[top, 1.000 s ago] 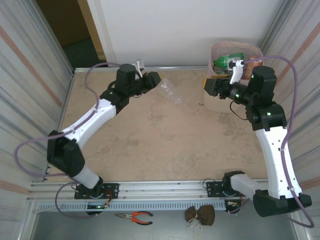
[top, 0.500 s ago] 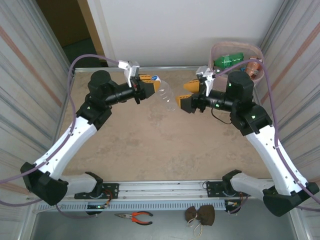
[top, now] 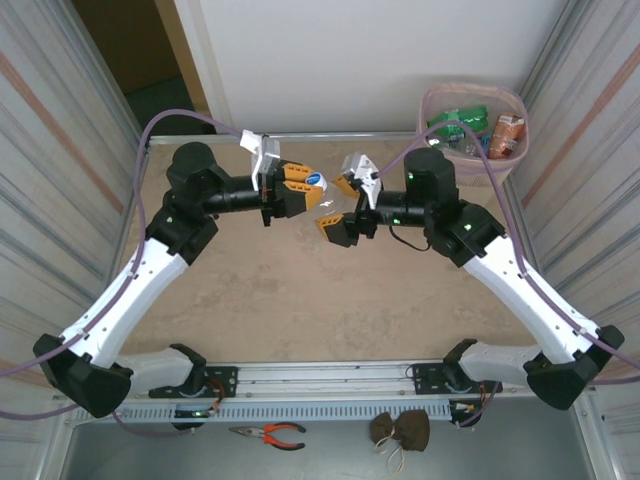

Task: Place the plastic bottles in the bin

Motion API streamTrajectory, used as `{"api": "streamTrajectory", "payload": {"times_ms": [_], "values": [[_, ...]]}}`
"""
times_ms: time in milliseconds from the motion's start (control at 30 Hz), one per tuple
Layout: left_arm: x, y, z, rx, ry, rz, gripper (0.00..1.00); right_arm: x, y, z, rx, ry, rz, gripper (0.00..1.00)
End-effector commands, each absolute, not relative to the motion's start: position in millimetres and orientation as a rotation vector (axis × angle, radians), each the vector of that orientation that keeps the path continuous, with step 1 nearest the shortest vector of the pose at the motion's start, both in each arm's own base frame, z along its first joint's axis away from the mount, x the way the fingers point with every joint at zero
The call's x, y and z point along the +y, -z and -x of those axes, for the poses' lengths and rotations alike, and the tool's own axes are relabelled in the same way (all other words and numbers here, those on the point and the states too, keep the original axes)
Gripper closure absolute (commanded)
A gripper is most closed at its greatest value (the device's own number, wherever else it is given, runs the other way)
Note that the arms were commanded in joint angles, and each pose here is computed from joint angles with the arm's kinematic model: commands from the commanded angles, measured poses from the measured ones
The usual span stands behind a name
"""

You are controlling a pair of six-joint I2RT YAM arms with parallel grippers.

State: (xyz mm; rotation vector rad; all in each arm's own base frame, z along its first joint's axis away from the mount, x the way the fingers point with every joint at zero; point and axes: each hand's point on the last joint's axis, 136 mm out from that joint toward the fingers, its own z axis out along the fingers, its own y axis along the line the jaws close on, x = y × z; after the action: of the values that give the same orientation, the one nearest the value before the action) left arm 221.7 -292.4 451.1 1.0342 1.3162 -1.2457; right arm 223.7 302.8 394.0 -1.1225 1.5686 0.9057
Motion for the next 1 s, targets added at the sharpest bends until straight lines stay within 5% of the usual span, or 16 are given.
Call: {"api": "streamTrajectory", "payload": {"times_ms": [0, 400, 733, 967], "values": [[-289.0, -470.5, -201.4, 1.228, 1.254, -1.102, 0.85, 307.4, -404.2, -224.4, 1.518, -0.858, 1.159, 0.22], [-289.2, -465.8, -209.3, 1.264, 1.218, -1.077, 0.79, 310.2, -402.5, -221.1, 1.534, -0.874, 1.169, 0.43], [-280.1, -469.4, -217.0, 1.275, 1.14, -0.987, 0.33, 297.4, -411.1, -233.8, 1.57, -0.85, 1.093, 0.47], [-266.9, -464.0, -223.7, 1.293, 1.055, -0.889, 0.25, 244.3, -433.7, -282.5, 1.647, -0.799, 0.826, 0.48]]}}
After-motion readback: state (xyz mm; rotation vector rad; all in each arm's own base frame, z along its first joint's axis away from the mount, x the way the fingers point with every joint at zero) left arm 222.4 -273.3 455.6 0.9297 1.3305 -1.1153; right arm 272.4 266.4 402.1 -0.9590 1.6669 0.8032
